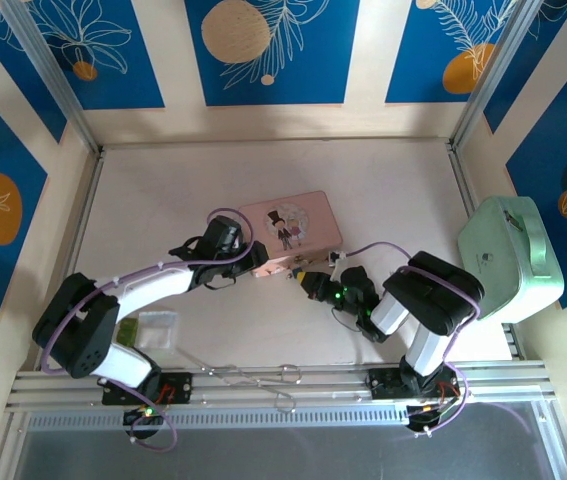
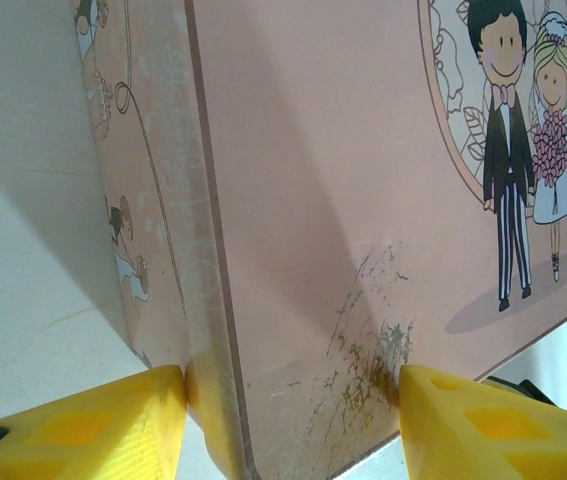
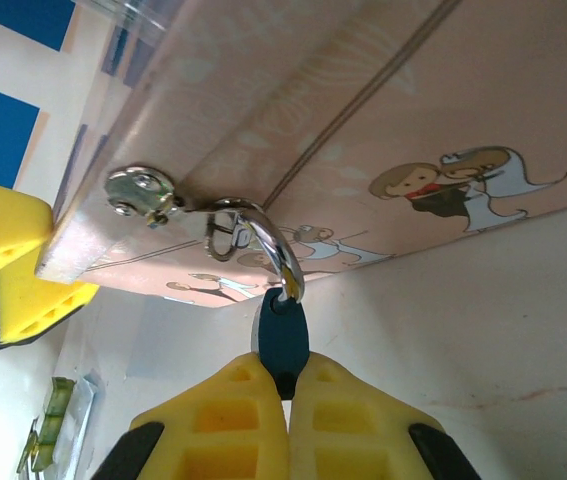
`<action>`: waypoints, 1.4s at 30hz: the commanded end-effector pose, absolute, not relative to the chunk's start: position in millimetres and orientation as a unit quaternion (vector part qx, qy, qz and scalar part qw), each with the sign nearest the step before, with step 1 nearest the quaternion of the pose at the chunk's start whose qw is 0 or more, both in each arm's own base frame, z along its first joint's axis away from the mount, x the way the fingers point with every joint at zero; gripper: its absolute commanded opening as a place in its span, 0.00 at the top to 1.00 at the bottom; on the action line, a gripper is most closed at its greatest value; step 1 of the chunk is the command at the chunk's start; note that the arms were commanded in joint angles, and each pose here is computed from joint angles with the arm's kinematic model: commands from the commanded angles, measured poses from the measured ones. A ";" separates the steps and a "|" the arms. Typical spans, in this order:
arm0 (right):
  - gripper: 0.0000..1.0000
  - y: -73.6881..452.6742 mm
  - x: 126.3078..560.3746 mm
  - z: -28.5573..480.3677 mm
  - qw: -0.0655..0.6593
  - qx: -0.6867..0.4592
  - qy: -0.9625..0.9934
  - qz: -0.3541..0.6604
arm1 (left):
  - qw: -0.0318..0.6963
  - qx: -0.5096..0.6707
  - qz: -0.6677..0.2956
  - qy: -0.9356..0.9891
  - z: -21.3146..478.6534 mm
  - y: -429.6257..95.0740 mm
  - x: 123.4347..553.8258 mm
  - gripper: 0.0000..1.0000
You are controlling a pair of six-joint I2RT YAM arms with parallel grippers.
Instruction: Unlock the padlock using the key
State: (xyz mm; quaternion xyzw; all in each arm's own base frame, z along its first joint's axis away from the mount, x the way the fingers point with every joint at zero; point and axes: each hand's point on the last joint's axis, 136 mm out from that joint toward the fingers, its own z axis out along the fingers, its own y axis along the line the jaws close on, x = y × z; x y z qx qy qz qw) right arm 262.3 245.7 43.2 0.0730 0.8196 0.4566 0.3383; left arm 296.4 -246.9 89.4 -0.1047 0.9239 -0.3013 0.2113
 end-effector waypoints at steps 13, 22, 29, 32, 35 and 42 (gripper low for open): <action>1.00 246.9 266.1 55.5 0.357 0.076 0.810 0.460 | 0.194 -0.112 -0.279 0.934 72.8 -233.6 290.5 0.44; 1.00 238.1 262.7 65.1 0.366 0.071 0.823 0.428 | 0.196 -0.119 -0.275 0.934 71.8 -226.0 294.1 0.44; 1.00 233.7 255.4 76.4 0.376 0.055 0.831 0.407 | 0.200 -0.119 -0.274 0.933 74.3 -224.0 299.6 0.44; 1.00 230.7 252.4 82.8 0.381 0.050 0.833 0.399 | 0.201 -0.117 -0.272 0.934 76.1 -223.3 302.9 0.44; 1.00 228.0 248.1 89.1 0.381 0.040 0.839 0.387 | 0.203 -0.115 -0.271 0.934 78.2 -223.0 306.4 0.44; 1.00 219.1 239.9 91.7 0.354 0.039 0.862 0.360 | 0.204 -0.112 -0.272 0.934 77.9 -225.7 313.6 0.45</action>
